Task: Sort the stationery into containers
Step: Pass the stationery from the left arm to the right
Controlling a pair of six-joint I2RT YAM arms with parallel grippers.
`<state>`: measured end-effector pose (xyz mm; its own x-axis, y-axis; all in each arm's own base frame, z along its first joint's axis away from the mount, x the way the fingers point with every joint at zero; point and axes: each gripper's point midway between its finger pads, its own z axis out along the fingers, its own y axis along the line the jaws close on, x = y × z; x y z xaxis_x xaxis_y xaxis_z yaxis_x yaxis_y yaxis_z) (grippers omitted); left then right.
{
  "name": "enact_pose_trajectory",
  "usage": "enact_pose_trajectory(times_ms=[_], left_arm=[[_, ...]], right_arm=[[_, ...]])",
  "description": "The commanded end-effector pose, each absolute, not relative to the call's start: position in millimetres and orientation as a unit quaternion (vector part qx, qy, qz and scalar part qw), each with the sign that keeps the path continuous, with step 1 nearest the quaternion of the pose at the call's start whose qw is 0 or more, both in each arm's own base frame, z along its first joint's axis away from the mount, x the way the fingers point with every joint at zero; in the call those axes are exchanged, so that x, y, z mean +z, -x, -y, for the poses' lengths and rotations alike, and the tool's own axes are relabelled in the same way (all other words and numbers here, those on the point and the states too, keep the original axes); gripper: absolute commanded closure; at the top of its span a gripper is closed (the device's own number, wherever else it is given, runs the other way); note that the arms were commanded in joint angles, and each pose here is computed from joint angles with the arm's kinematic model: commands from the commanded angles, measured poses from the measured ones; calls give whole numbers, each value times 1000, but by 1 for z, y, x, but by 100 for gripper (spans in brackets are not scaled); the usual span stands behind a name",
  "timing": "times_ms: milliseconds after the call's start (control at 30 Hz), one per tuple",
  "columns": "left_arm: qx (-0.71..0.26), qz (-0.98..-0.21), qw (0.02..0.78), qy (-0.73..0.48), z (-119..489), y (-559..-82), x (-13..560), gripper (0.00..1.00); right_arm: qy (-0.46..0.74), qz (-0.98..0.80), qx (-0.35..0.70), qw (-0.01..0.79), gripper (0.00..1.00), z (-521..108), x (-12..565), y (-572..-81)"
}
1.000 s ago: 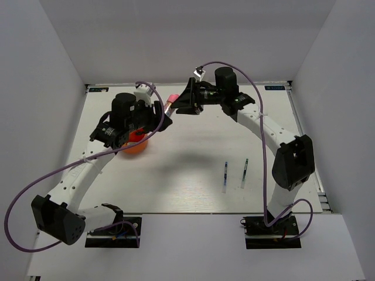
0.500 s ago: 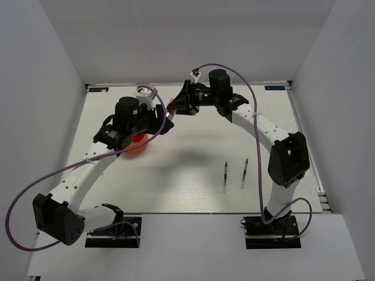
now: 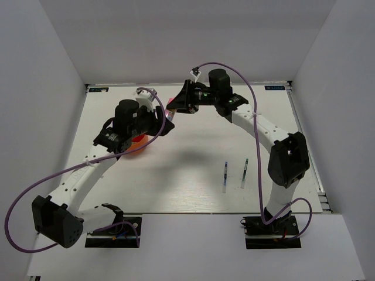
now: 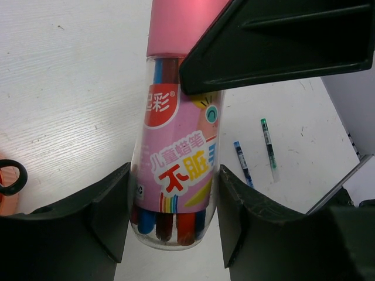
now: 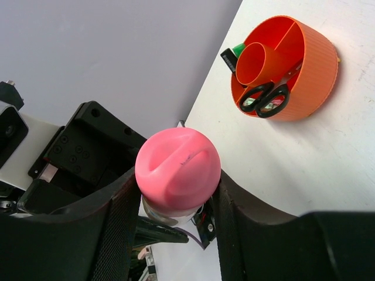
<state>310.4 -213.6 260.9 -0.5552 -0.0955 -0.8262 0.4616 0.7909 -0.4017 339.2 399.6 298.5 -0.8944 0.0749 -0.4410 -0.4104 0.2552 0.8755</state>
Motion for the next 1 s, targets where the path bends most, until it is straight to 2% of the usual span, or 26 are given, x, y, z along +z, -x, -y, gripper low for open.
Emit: enact_pose_trajectory(times_ms=[0, 33, 133, 200, 233, 267, 367, 400, 533, 700, 967], left_arm=[[-320, -809, 480, -116, 216, -303, 280, 100], [-321, -810, 477, -114, 216, -303, 277, 100], [-320, -812, 477, -107, 215, -303, 277, 100], [-321, -812, 476, -106, 215, -302, 277, 95], [-318, -817, 470, -105, 214, -301, 273, 87], [-319, -815, 473, -103, 214, -301, 274, 64], [-318, -817, 471, -98, 213, -300, 273, 43], [-316, -816, 474, -97, 211, -300, 274, 28], [-312, -819, 473, -91, 208, -299, 270, 11], [-311, -823, 468, -89, 207, -297, 267, 0], [-282, -833, 467, -92, 193, -287, 266, 0]], right_arm=[[132, -741, 607, 255, 73, -402, 320, -348], [134, -740, 607, 257, 80, -401, 321, -349], [137, -739, 606, 261, 90, -401, 322, -348], [143, -737, 606, 264, 96, -399, 323, -349], [144, -737, 605, 265, 100, -400, 322, -348], [144, -737, 605, 264, 100, -400, 323, -347], [147, -736, 604, 269, 100, -399, 324, -348], [148, -735, 604, 269, 100, -399, 325, -347], [151, -735, 604, 269, 100, -399, 325, -346], [151, -734, 604, 271, 100, -398, 325, -348], [167, -733, 591, 292, 100, -397, 328, -353]])
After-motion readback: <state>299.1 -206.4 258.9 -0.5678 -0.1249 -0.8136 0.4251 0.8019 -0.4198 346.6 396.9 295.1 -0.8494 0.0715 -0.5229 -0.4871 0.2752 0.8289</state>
